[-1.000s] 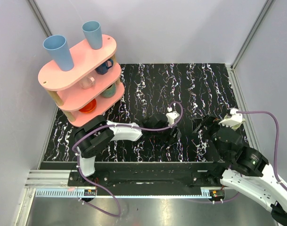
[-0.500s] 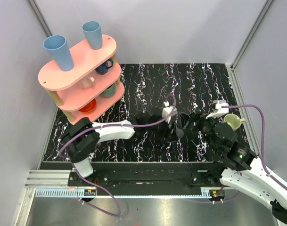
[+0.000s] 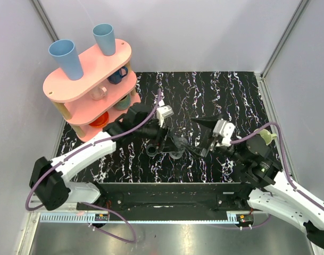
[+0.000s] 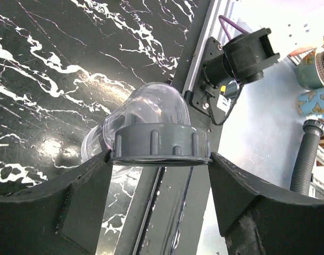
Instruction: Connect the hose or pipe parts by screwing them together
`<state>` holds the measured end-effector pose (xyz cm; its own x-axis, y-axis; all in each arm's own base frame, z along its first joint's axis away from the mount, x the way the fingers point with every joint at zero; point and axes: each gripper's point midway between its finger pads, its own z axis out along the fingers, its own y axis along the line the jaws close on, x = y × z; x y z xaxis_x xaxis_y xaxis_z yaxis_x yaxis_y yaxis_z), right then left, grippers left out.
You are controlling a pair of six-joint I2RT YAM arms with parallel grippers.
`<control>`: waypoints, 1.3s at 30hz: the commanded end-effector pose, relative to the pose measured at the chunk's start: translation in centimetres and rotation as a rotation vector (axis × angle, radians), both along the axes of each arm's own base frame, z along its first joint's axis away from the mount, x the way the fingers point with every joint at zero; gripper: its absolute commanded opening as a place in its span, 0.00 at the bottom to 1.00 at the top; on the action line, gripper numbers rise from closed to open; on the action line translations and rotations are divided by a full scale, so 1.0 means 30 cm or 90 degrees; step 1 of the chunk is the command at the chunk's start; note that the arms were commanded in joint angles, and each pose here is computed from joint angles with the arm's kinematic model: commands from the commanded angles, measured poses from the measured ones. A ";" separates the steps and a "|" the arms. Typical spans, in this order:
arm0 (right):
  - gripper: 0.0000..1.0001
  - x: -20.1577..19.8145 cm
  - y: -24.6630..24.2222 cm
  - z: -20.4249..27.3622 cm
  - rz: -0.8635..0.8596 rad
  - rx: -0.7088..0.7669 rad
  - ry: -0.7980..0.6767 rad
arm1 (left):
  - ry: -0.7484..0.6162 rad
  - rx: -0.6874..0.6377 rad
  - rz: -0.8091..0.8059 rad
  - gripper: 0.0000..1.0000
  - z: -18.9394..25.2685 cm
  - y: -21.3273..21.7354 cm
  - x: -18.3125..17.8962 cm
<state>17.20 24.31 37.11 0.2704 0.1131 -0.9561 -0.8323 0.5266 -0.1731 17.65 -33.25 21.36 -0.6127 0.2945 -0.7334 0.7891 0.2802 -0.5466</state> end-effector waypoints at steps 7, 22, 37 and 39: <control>1.00 -0.199 0.080 -0.124 0.231 -0.106 -0.075 | -0.049 -0.060 -0.151 0.00 0.172 0.088 -0.149; 0.98 -0.166 0.171 -0.241 0.277 -0.144 -0.015 | -0.054 -0.111 -0.199 0.00 0.273 0.120 -0.233; 0.88 -0.191 0.220 -0.268 0.343 -0.144 0.025 | -0.048 -0.099 -0.200 0.00 0.256 0.113 -0.222; 0.87 -0.193 0.215 -0.264 0.340 -0.141 0.021 | -0.047 -0.096 -0.198 0.00 0.249 0.113 -0.219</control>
<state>12.04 30.61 26.73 0.1621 -0.0505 -0.9855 -0.9867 0.0068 -0.1626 11.09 -29.51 26.51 -0.5165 0.3807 -0.7670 0.8319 0.0109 -0.5548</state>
